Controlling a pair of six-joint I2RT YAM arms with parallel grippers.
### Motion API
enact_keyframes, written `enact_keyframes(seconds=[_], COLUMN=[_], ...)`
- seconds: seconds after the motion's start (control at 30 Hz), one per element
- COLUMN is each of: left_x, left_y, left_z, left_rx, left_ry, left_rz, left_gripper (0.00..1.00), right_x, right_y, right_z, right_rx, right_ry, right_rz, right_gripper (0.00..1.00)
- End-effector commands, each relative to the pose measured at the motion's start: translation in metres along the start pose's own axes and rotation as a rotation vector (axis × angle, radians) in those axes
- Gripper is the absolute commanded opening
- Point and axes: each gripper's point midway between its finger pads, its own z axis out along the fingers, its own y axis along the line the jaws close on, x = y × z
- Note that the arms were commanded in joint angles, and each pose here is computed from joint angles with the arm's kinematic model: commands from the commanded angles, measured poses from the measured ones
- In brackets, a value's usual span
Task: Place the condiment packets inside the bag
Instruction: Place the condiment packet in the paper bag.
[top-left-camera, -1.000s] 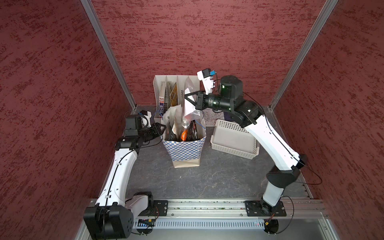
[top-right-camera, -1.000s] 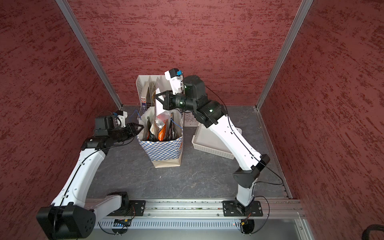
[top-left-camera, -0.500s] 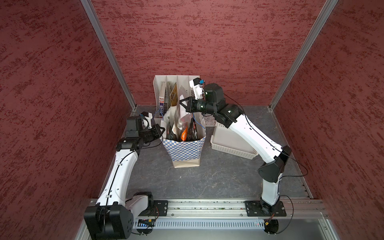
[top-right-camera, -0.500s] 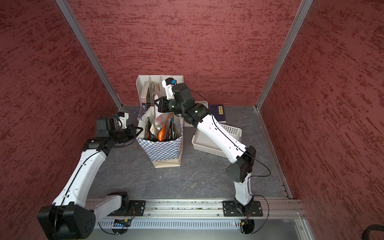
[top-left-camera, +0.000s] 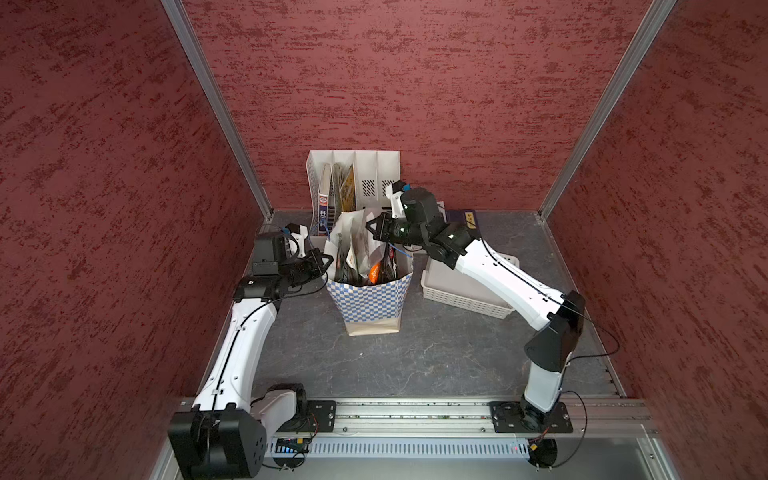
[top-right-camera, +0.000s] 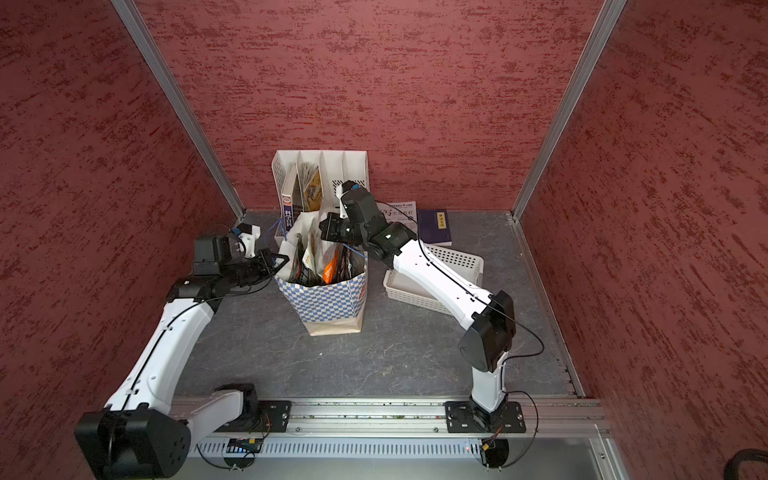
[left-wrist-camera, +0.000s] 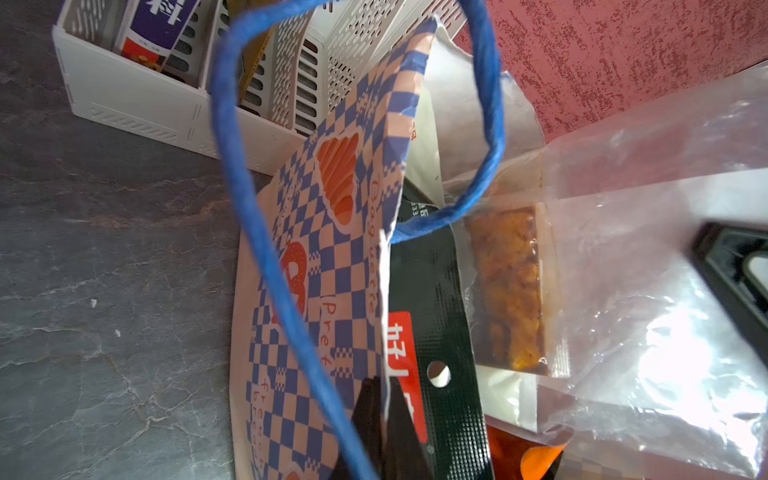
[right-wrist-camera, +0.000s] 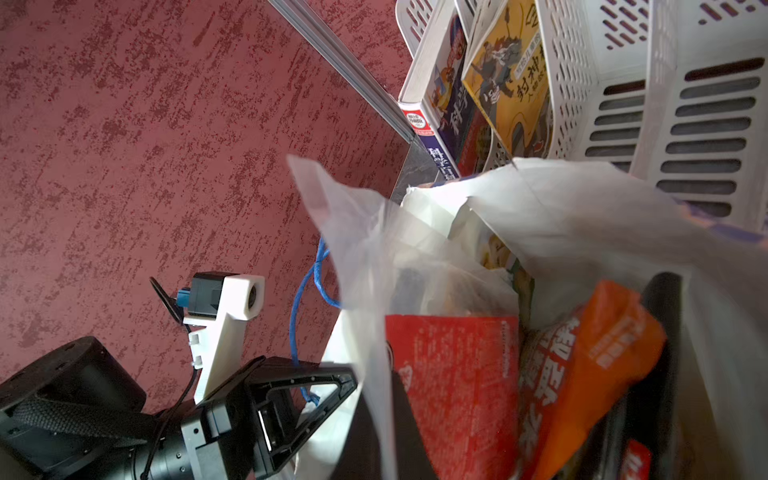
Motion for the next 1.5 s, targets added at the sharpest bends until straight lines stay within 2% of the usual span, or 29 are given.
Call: enact_keyframes(seconds=[0.0,0.13,0.33,0.47,0.53,0.7,0.9,0.97,1.13,1.17,1.2,1.27,1.3,1.33,1.37,1.47], left_x=[-0.007,-0.006,-0.006,-0.005,-0.006,-0.008,-0.006,-0.006,-0.007,-0.007,-0.009,-0.012,-0.017,-0.021,-0.027,-0.047], left_y=[-0.019,-0.02,-0.019,-0.019,-0.018,-0.022,-0.033,-0.033,-0.027,-0.027,-0.027,-0.027,-0.028,-0.028,-0.029,-0.032], left_z=[-0.002,-0.002,-0.001,0.0,0.0,0.002,0.006,0.006,0.005,0.004,0.001,-0.005,-0.012,-0.018,-0.026,-0.059], left_rx=[0.065,0.067,0.067,0.063,0.06,0.07,0.083,0.075,0.044,0.04,0.034,0.019,0.005,-0.011,-0.028,-0.108], left_ry=[-0.021,-0.018,-0.013,-0.013,-0.016,-0.013,-0.005,-0.005,-0.02,-0.024,-0.034,-0.068,-0.106,-0.143,-0.186,-0.348], left_rz=[0.034,0.038,0.038,0.037,0.038,0.036,0.061,0.065,0.068,0.069,0.073,0.086,0.1,0.114,0.132,0.2], left_gripper=[0.0,0.0,0.0,0.0,0.0,0.0,0.0,0.0,0.0,0.04,0.17,0.28,0.37,0.55,0.67,0.96], right_x=[-0.011,0.002,0.017,0.021,0.021,0.019,0.034,0.034,0.025,0.022,0.018,0.008,0.003,-0.003,-0.009,-0.025], right_y=[0.021,0.006,-0.011,-0.023,-0.022,-0.014,-0.016,-0.023,-0.031,-0.029,-0.025,-0.016,-0.01,-0.005,0.001,0.016], right_z=[-0.003,0.009,0.02,0.027,0.029,0.034,0.049,0.049,0.045,0.044,0.041,0.034,0.029,0.023,0.016,-0.009], right_rx=[-0.019,0.043,0.142,0.179,0.174,0.169,0.197,0.227,0.272,0.27,0.265,0.25,0.24,0.234,0.223,0.196], right_ry=[-0.075,-0.045,-0.042,-0.042,-0.035,-0.019,0.031,0.019,-0.021,-0.027,-0.035,-0.059,-0.074,-0.089,-0.101,-0.134], right_rz=[0.038,0.089,0.059,0.035,0.021,-0.031,-0.074,-0.086,-0.127,-0.142,-0.155,-0.199,-0.227,-0.257,-0.296,-0.399], right_gripper=[0.0,0.0,0.0,0.13,0.15,0.08,0.05,0.0,0.0,0.0,0.0,0.07,0.12,0.16,0.23,0.43])
